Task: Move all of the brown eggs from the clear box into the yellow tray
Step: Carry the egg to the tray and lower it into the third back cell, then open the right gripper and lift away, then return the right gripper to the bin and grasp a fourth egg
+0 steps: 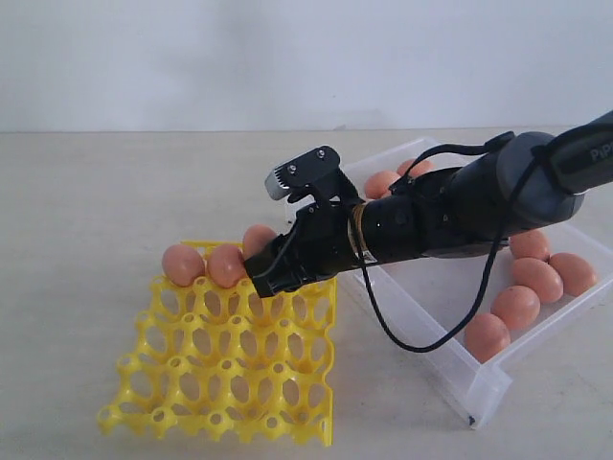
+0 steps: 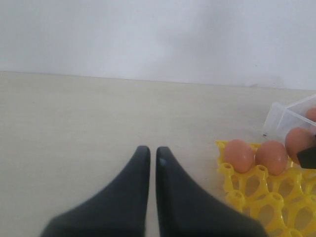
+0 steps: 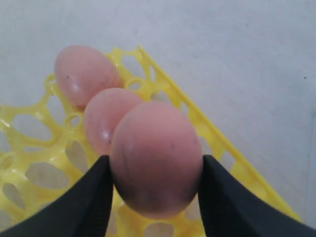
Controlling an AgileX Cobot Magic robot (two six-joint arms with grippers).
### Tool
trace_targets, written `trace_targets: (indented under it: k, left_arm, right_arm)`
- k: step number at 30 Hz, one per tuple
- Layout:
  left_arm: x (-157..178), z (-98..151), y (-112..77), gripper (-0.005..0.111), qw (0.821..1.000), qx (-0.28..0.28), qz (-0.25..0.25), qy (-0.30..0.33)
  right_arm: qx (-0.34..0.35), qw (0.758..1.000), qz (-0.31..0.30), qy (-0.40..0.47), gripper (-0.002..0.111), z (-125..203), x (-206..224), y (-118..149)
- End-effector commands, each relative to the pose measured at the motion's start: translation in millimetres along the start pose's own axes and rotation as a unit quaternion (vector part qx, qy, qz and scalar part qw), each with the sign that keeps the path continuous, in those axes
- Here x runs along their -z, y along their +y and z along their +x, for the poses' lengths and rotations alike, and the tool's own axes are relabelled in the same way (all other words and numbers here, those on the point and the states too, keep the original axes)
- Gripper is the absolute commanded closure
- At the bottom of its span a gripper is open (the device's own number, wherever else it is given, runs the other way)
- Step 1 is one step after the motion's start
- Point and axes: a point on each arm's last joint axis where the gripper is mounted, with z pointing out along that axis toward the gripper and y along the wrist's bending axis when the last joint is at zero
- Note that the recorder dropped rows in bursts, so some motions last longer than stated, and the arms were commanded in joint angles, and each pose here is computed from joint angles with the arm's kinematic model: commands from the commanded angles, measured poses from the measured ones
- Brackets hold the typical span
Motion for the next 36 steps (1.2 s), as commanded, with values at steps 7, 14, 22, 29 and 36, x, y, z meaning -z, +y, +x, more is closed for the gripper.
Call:
trace_targets:
  k: [7,14,22,29,36]
  left_arm:
    - [0,1,-0.1,0.103,1.0,0.005,0.002,-0.003]
    - [0,1,-0.1,0.103,1.0,0.005,0.002,-0.003]
    - [0,1,-0.1,0.103,1.0,0.005,0.002,-0.003]
    - [0,1,-0.1,0.103,1.0,0.005,0.002,-0.001]
    - [0,1,-0.1,0.103,1.0,0.005,0.002,-0.002]
  right_arm:
    - [0.014,1.0,0.01,0.013,0.052,1,0,-1]
    - [0.018,1.0,0.022,0.0,0.053,-10,9,0]
    - [-0.124,0.906,0.404,0.025,0.053,-57,131,-25]
    - [-0.037,0.868,0.356,0.343,0.053,-2,134,-51]
    - [-0.074,0.863,0.338,0.367,0.053,-4,130,-59]
